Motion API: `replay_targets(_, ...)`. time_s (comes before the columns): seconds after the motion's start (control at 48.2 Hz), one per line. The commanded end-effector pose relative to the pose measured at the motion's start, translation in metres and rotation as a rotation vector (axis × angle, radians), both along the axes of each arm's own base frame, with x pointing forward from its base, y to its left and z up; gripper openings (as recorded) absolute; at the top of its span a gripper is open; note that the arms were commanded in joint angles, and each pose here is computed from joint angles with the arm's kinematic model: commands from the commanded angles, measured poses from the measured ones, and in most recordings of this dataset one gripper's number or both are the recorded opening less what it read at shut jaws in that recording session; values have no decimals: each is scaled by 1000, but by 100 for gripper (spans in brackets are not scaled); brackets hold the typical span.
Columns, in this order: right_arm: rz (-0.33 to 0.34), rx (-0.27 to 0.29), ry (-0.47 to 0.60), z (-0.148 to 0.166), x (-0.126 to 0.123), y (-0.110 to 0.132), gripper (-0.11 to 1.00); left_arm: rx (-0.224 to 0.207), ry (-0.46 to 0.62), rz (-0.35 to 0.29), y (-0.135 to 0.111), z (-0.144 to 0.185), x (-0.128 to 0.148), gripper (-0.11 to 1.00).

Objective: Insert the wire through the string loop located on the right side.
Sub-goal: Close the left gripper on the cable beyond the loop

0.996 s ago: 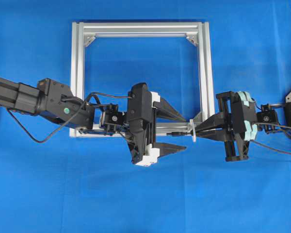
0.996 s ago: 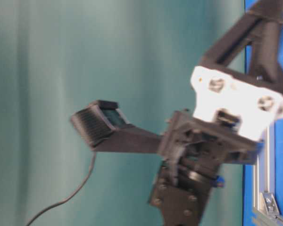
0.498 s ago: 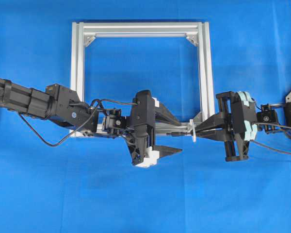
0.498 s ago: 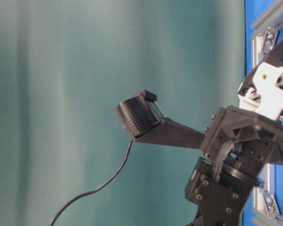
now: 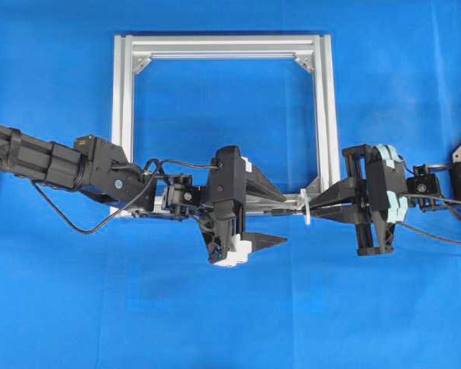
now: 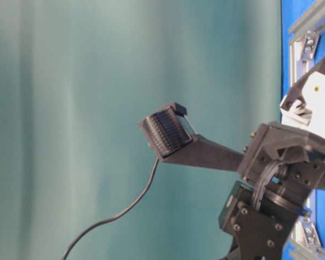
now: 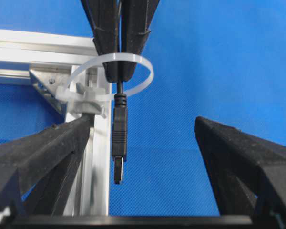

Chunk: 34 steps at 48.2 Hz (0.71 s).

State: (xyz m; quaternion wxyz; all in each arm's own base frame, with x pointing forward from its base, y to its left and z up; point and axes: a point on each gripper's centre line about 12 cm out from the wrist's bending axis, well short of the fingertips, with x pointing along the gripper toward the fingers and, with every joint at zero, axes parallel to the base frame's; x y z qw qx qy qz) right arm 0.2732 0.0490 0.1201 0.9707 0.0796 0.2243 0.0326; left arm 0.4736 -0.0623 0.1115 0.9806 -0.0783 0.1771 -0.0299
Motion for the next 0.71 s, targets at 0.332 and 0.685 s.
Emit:
replay_targets(0.332, -6, 6, -36, 8, 6, 0, -3, -5, -43, -6, -3, 15, 6, 86)
replay_targets(0.685, -6, 7, -37, 8, 6, 0, -3, -5, -37, -6, -3, 14, 5, 86)
